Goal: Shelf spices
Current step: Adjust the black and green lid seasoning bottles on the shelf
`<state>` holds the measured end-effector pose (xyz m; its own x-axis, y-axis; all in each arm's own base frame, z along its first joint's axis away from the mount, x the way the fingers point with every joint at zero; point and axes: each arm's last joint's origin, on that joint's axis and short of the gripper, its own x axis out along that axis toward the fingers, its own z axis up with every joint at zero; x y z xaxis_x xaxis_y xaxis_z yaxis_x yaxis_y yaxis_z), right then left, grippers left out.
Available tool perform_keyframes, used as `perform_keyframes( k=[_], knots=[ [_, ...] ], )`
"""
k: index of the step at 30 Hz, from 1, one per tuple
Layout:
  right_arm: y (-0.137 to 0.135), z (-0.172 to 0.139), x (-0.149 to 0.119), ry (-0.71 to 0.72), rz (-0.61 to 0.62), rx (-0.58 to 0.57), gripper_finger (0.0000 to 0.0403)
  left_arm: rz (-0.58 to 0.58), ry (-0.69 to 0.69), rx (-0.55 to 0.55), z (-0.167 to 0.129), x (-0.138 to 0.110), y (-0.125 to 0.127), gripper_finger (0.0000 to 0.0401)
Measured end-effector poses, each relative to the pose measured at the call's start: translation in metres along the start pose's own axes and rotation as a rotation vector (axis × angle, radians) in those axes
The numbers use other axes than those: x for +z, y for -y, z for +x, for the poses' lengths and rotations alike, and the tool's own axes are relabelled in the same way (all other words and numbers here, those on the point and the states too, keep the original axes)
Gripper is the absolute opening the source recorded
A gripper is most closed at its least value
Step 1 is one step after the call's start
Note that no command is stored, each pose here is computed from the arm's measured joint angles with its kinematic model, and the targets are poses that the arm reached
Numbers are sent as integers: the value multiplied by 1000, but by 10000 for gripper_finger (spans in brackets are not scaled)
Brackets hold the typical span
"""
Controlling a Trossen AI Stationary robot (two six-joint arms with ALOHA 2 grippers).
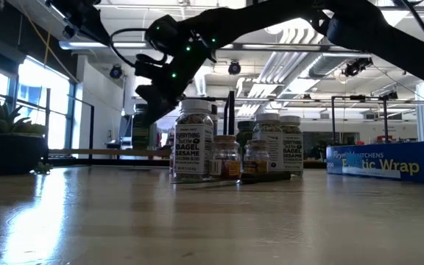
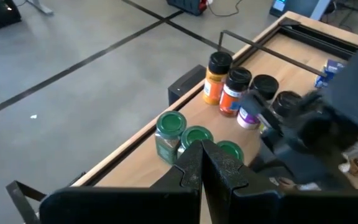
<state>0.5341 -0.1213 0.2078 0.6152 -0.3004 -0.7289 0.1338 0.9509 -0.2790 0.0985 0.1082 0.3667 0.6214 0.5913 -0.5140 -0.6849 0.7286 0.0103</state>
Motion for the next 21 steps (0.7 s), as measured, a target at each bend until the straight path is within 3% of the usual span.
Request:
perform_keyframes(
  k=[14, 21],
  knots=[
    [8, 6, -1, 31, 20, 4, 0, 14, 3, -29, 0, 0, 5, 0],
    [-7, 6, 8, 98, -14, 24, 0, 14, 3, -29, 0, 0, 5, 0]
  ],
)
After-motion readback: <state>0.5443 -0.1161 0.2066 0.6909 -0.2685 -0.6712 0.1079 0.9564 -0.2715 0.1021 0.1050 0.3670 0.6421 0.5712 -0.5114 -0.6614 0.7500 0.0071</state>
